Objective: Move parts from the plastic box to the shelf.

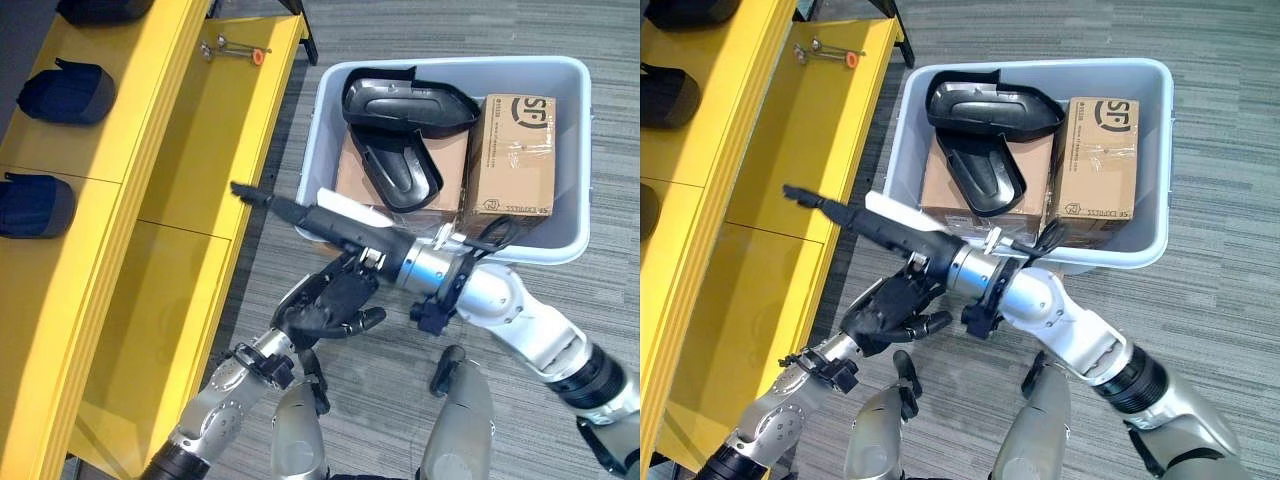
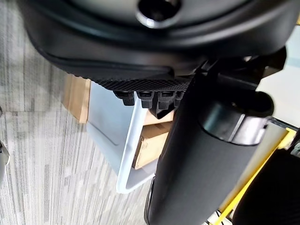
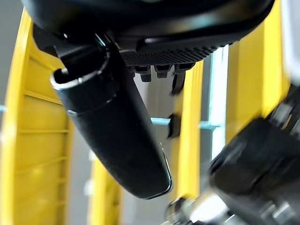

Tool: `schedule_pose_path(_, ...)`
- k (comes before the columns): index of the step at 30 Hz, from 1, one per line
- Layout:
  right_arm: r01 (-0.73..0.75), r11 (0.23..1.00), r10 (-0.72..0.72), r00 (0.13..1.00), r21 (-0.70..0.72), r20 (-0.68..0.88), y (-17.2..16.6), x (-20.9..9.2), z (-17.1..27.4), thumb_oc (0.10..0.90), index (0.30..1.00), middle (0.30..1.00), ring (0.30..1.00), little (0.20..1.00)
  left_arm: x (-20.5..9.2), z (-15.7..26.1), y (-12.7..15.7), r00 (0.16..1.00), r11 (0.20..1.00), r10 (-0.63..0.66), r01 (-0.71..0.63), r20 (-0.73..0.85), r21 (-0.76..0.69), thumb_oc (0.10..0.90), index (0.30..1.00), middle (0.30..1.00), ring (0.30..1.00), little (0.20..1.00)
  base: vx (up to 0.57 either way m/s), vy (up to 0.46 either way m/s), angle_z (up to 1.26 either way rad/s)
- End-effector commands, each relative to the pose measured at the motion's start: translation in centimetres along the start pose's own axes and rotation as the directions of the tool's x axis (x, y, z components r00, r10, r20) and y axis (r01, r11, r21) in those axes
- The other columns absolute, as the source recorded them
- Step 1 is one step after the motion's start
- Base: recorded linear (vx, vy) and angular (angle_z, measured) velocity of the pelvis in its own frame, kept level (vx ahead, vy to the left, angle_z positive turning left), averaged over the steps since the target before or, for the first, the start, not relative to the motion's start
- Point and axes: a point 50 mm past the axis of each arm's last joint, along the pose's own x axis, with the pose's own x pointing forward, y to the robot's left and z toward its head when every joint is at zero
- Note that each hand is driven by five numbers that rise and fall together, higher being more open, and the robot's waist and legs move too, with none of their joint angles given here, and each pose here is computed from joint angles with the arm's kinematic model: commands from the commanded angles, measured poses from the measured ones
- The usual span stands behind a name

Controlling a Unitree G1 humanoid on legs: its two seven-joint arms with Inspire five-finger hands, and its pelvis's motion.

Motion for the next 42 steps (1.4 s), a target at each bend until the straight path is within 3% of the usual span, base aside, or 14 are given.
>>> schedule_pose_path(1,0.170,0.984,-0.142,0.917,-0.044,0.373,-1.5,0.9,6.0,0.900,1.000,1.000,1.000,1.000,0.1,2.9,-3.6,0.970,0.982,-0.186,0.180,0.159,0.049,0.900,1.000,1.000,1.000,1.000,0.00,0.000,0.00)
schedule_pose_path(4,0.347,0.921,-0.273,0.899,-0.177,0.342,-3.1,0.8,5.5,0.900,1.000,1.000,1.000,1.000,0.4,2.9,-3.9,0.970,0.981,-0.192,0.186,0.146,0.051,0.900,1.000,1.000,1.000,1.000,0.05,0.000,0.00)
schedule_pose_path(7,0.534,0.764,-0.405,0.834,-0.363,0.374,-5.2,0.2,5.6,0.900,1.000,1.000,1.000,1.000,0.6,2.9,-4.2,0.971,0.982,-0.189,0.185,0.145,0.045,0.900,1.000,1.000,1.000,1.000,0.04,0.021,0.03)
schedule_pose_path(10,0.607,0.646,-0.448,0.792,-0.462,0.415,-6.6,-0.3,5.9,0.900,1.000,1.000,1.000,1.000,0.7,2.9,-4.2,0.974,0.984,-0.176,0.175,0.145,0.023,0.900,1.000,1.000,1.000,1.000,0.07,0.039,-0.03)
schedule_pose_path(13,0.677,0.548,-0.492,0.736,-0.491,0.466,-7.8,-1.0,6.6,0.900,1.000,1.000,1.000,1.000,0.8,2.7,-4.1,0.978,0.987,-0.160,0.161,0.138,0.003,0.900,1.000,1.000,1.000,1.000,0.05,0.051,-0.01)
schedule_pose_path(17,0.774,0.309,-0.530,0.622,-0.552,0.576,-10.4,-2.1,8.5,0.900,1.000,1.000,1.000,1.000,0.5,2.7,-4.3,0.976,0.984,-0.172,0.176,0.131,-0.017,0.900,1.000,1.000,1.000,1.000,0.04,0.035,-0.01)
schedule_pose_path(24,0.698,0.113,-0.520,0.648,-0.707,0.556,-13.1,-2.8,9.0,0.900,1.000,1.000,1.000,1.000,0.2,2.6,-4.4,0.976,0.980,-0.192,0.197,0.106,-0.031,0.900,1.000,1.000,1.000,1.000,0.01,-0.003,0.02)
schedule_pose_path(26,0.647,0.120,-0.462,0.708,-0.753,0.535,-13.3,-2.5,9.1,0.900,1.000,1.000,1.000,1.000,0.1,2.5,-4.3,0.975,0.978,-0.201,0.205,0.098,-0.034,0.900,1.000,1.000,1.000,1.000,0.00,-0.030,0.08)
schedule_pose_path(30,0.513,0.017,-0.326,0.815,-0.858,0.480,-12.9,-1.7,9.3,0.900,1.000,1.000,1.000,1.000,0.0,2.4,-4.2,0.974,0.977,-0.209,0.213,0.088,-0.029,0.900,1.000,1.000,1.000,1.000,-0.01,-0.046,0.07)
schedule_pose_path(37,0.369,-0.095,-0.238,0.893,-0.925,0.381,-12.8,-0.6,8.5,0.900,1.000,1.000,1.000,1.000,-0.1,2.6,-4.0,0.973,0.977,-0.212,0.214,0.090,-0.014,0.900,1.000,1.000,1.000,1.000,-0.05,-0.036,0.05)
schedule_pose_path(42,0.296,-0.142,-0.284,0.902,-0.945,0.325,-14.2,-0.8,7.4,0.900,1.000,1.000,1.000,1.000,-0.3,2.8,-3.7,0.971,0.974,-0.227,0.227,0.081,0.014,0.900,1.000,1.000,1.000,1.000,-0.08,-0.083,0.04)
